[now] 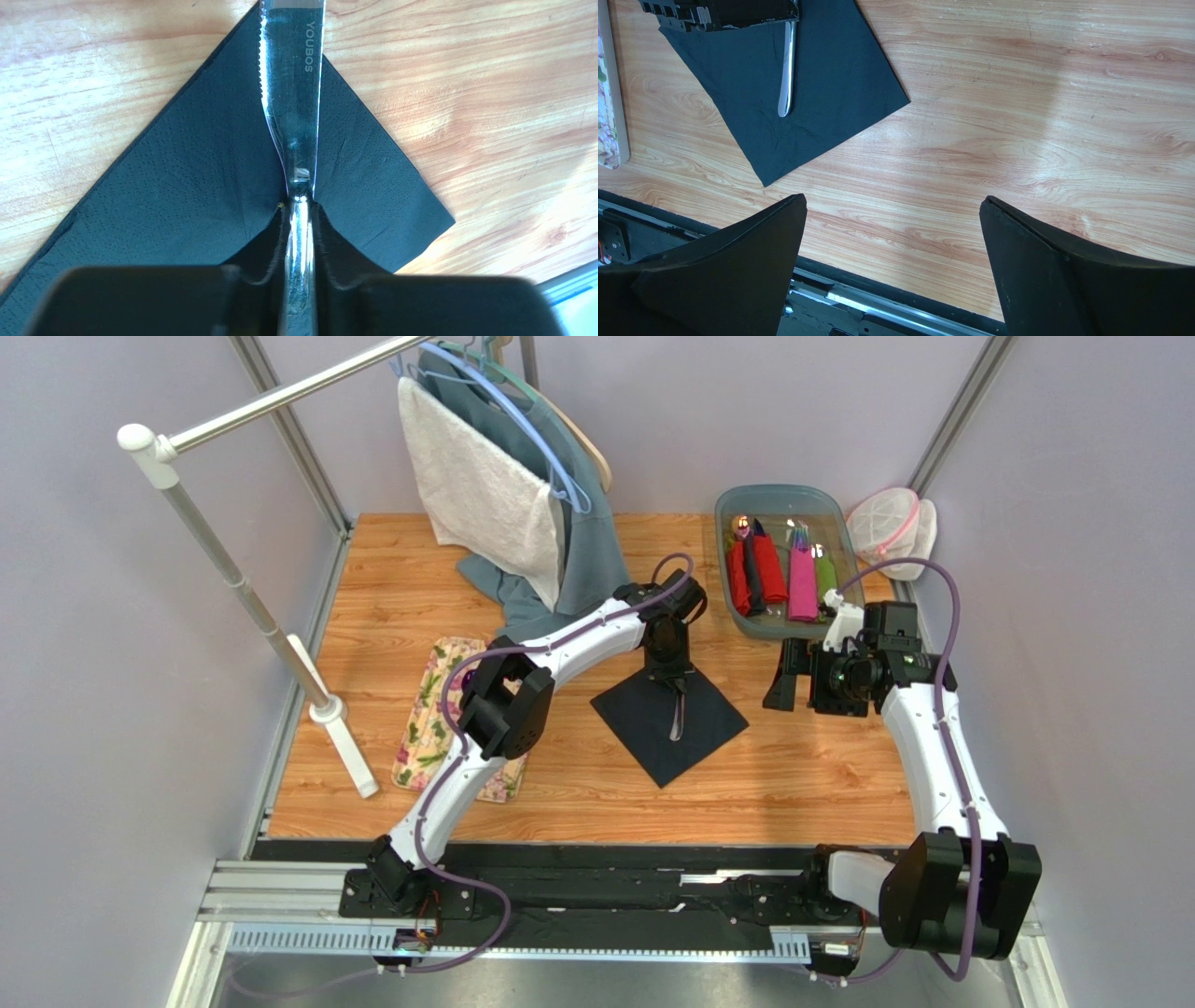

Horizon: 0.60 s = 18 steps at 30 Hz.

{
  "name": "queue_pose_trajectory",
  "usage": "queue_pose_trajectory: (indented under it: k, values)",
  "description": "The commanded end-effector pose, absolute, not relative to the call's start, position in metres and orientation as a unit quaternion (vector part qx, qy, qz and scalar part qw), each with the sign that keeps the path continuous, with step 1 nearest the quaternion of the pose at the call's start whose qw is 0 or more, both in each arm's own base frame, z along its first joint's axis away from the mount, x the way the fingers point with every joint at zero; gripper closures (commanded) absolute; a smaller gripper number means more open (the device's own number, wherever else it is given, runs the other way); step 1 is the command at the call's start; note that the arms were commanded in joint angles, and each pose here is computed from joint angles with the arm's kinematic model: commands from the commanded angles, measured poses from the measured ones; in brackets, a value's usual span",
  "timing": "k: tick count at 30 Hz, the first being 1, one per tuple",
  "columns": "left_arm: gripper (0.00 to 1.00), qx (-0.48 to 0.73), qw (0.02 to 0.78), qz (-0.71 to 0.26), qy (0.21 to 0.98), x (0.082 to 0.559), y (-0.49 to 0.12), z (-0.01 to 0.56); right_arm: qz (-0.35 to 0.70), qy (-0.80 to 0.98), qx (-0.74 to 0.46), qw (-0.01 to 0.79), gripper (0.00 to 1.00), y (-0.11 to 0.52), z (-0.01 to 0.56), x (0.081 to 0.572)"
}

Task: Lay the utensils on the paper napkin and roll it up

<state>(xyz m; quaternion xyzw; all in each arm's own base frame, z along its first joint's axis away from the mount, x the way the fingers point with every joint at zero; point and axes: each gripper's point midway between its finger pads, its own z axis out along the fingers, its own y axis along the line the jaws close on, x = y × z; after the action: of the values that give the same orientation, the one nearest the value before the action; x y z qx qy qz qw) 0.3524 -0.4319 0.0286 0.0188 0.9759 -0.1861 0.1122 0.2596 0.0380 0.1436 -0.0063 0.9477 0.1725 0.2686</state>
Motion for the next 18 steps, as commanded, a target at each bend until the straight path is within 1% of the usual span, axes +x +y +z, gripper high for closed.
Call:
queue_pose_trajectory:
  k: [1,2,5,6,7,8,9,13,14,16,17,18]
  values:
    - [0.78,0.02,0.128,-0.201,0.971,0.363,-0.439,0.035,0.173,0.941,-0.008,0.292,0.0,0.036,0.151,0.273]
    - [0.73,0.02,0.131,-0.202,0.97,0.365,-0.439,0.038,0.174,0.94,-0.009,0.292,0.0,0.037,0.152,0.273]
    - [0.63,0.019,0.142,-0.207,0.968,0.368,-0.439,0.048,0.177,0.939,-0.008,0.294,0.0,0.038,0.154,0.275]
    - [0.62,0.018,0.149,-0.212,0.966,0.372,-0.439,0.053,0.178,0.939,-0.008,0.294,0.0,0.038,0.154,0.276]
    - [0.61,0.024,0.159,-0.216,0.963,0.374,-0.441,0.062,0.179,0.938,-0.01,0.296,0.0,0.038,0.156,0.276]
    - [0.55,0.028,0.171,-0.225,0.959,0.377,-0.442,0.078,0.179,0.937,-0.01,0.298,0.0,0.038,0.158,0.277]
    - [0.53,0.031,0.183,-0.231,0.955,0.379,-0.443,0.089,0.181,0.936,-0.011,0.301,0.0,0.039,0.16,0.278]
    - [0.48,0.06,0.219,-0.252,0.941,0.377,-0.442,0.137,0.183,0.933,-0.014,0.311,0.0,0.04,0.168,0.282]
    - [0.48,0.066,0.237,-0.259,0.934,0.376,-0.438,0.16,0.182,0.931,-0.016,0.318,0.0,0.039,0.173,0.285]
    - [0.48,0.093,0.252,-0.249,0.93,0.365,-0.431,0.171,0.181,0.928,-0.018,0.324,0.0,0.039,0.178,0.288]
    - [0.48,0.1,0.285,-0.26,0.917,0.363,-0.427,0.202,0.181,0.927,-0.02,0.328,0.0,0.039,0.182,0.289]
    - [0.48,0.11,0.298,-0.26,0.912,0.358,-0.423,0.211,0.181,0.926,-0.02,0.33,0.0,0.039,0.183,0.29]
